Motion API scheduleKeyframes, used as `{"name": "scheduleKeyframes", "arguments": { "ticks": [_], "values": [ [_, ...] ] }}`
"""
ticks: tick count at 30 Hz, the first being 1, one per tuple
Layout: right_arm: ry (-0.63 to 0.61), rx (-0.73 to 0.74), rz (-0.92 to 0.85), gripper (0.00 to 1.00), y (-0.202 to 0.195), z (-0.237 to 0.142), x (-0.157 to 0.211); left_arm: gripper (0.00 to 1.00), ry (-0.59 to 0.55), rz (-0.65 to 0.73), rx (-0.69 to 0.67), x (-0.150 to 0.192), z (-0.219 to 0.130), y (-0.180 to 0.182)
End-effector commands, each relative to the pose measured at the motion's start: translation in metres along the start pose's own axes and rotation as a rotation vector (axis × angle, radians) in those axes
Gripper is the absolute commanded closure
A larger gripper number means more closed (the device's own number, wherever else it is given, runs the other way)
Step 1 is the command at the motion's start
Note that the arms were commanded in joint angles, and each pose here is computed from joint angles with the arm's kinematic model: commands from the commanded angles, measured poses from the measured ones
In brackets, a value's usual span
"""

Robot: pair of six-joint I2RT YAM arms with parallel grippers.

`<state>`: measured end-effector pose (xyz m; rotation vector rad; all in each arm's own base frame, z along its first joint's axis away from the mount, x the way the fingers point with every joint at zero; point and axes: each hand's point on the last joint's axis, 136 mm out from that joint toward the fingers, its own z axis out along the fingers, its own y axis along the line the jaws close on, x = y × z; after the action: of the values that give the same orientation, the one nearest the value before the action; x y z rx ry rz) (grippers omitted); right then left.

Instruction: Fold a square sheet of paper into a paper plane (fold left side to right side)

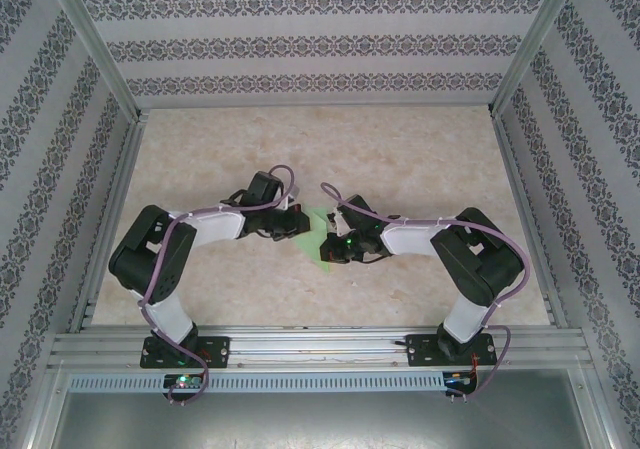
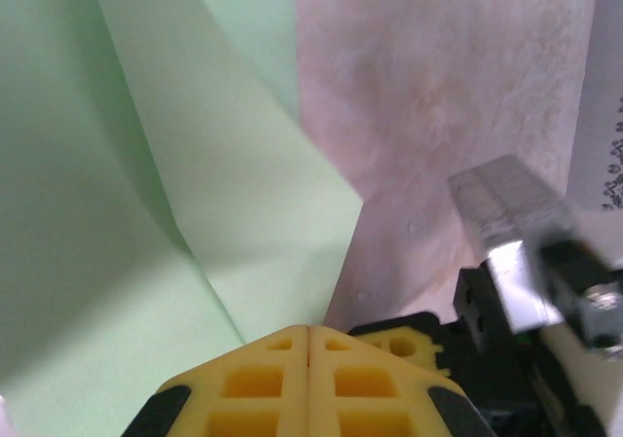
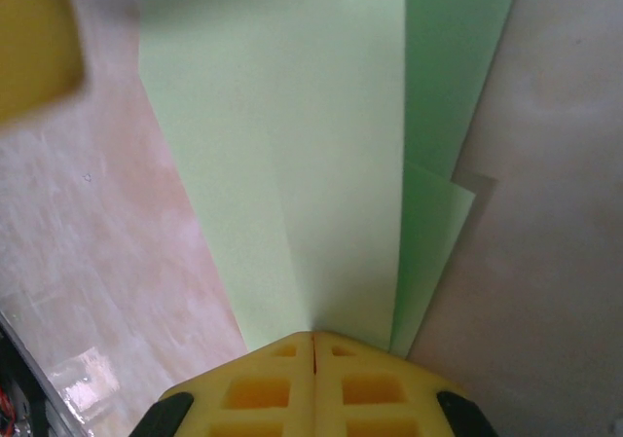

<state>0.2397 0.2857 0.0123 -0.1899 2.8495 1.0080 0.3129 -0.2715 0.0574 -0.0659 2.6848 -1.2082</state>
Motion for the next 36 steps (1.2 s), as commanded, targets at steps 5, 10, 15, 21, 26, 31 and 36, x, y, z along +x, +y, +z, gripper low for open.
{"name": "scheduleKeyframes", "arguments": {
  "ticks": [5, 10, 15, 21, 26, 31, 36],
  "values": [
    [0.128, 0.296, 0.070, 1.00, -0.072, 0.004, 0.046, 0.98, 0.039, 0.014, 0.057, 0.010, 0.019, -0.012],
    [0.126, 0.309, 0.068, 1.00, -0.073, 0.004, 0.045, 0.99, 0.055, 0.015, 0.063, 0.009, 0.028, -0.012],
    [0.140, 0.329, 0.064, 1.00, -0.075, 0.004, 0.047, 0.99, 0.067, 0.019, 0.058, 0.008, 0.035, -0.011],
    [0.165, 0.349, 0.066, 1.00, -0.078, 0.004, 0.053, 0.99, 0.078, 0.035, 0.001, 0.006, 0.042, 0.000],
    [0.182, 0.363, 0.072, 1.00, -0.082, 0.003, 0.058, 0.99, 0.085, 0.026, -0.044, 0.004, 0.049, 0.015],
    [0.199, 0.384, 0.075, 1.00, -0.086, 0.001, 0.062, 1.00, 0.082, -0.003, -0.069, 0.002, 0.053, 0.029],
    [0.211, 0.400, 0.078, 1.00, -0.089, -0.001, 0.066, 1.00, 0.066, -0.027, -0.083, -0.006, 0.051, 0.043]
  ]
}}
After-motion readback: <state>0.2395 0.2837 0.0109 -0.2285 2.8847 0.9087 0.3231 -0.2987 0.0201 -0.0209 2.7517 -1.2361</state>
